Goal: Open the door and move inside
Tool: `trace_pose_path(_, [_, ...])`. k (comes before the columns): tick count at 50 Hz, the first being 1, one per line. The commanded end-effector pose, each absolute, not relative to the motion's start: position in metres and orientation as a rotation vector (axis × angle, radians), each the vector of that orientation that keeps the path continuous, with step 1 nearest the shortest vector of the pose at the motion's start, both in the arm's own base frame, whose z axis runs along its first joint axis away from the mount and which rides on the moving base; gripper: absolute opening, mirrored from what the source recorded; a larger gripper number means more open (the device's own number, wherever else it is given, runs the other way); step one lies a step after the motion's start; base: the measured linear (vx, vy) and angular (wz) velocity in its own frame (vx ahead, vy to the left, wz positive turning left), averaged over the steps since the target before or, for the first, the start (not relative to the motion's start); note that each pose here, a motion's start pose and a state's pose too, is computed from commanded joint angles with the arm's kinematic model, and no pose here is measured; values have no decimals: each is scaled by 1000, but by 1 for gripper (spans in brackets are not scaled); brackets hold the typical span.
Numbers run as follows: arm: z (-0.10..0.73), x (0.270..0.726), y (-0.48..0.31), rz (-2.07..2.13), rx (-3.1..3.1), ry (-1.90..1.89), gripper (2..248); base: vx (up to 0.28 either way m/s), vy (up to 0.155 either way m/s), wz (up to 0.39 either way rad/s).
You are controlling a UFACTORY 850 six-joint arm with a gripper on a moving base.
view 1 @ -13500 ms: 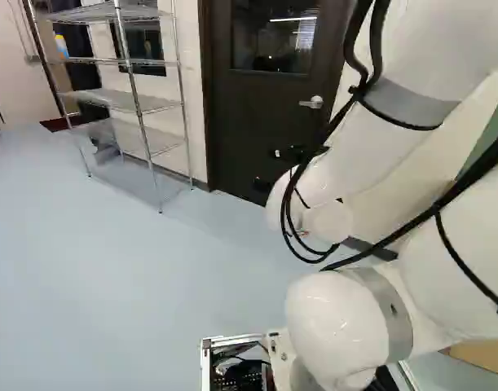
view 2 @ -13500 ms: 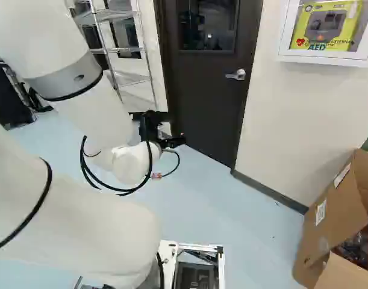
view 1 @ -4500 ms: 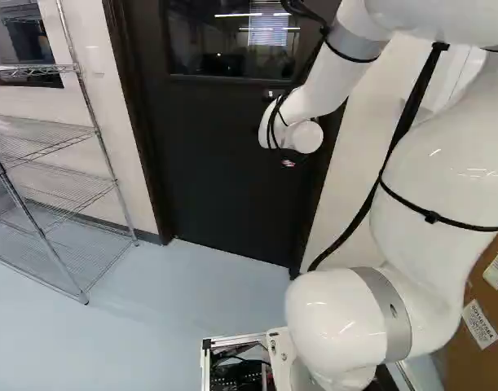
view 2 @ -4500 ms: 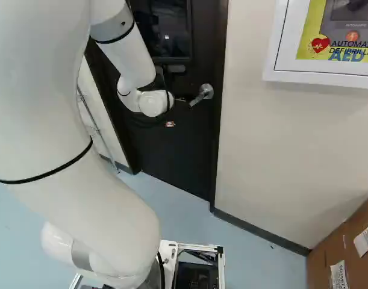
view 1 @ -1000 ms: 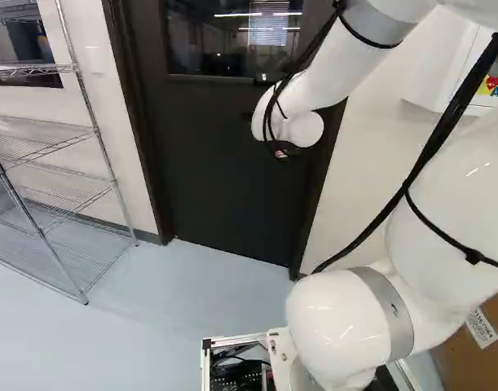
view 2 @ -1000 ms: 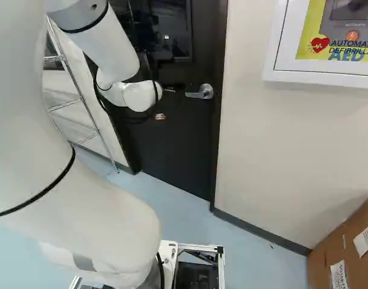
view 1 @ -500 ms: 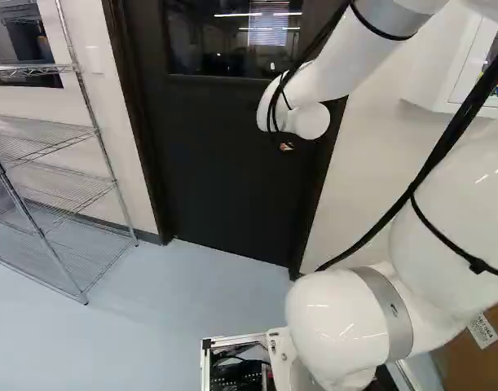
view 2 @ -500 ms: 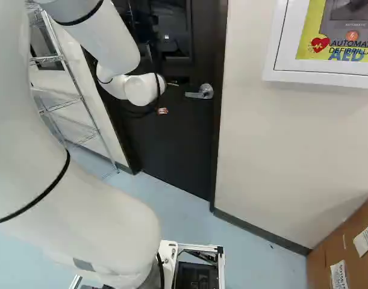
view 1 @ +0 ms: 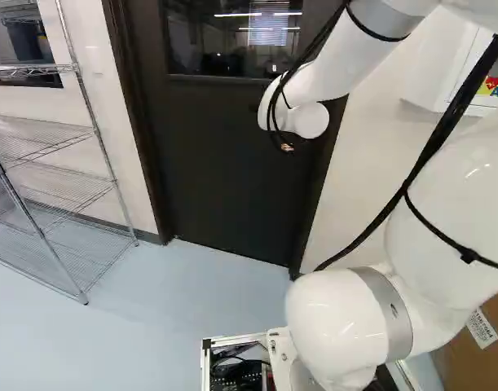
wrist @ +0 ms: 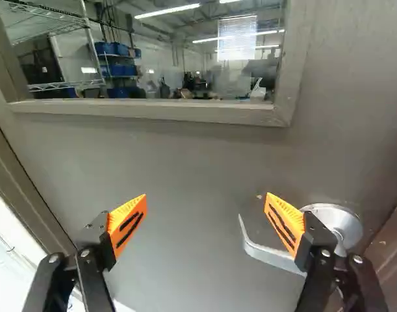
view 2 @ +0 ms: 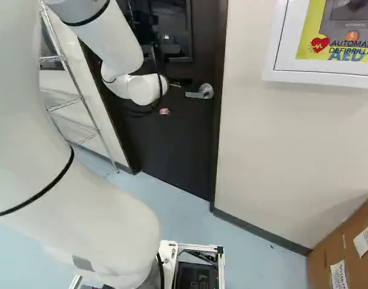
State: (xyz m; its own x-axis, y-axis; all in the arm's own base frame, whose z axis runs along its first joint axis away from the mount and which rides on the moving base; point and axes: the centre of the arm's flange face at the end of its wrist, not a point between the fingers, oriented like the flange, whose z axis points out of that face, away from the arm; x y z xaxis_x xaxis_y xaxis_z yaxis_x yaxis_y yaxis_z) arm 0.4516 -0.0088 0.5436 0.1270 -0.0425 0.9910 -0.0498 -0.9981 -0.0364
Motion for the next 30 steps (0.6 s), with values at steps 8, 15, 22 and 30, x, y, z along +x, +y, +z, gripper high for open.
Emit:
trace_pose_path(8, [535,454,-10,2047,2371,-99,247,0,0,0])
trace_pose_path(15, [528,455,-10,2028,2387,-100,247,0,0,0])
trace_pose_path(22, [521,456,-10,2008,2403,-100,247,0,0,0])
trace_pose_path(30, [512,457,-10,1986,2421,-100,247,0,0,0])
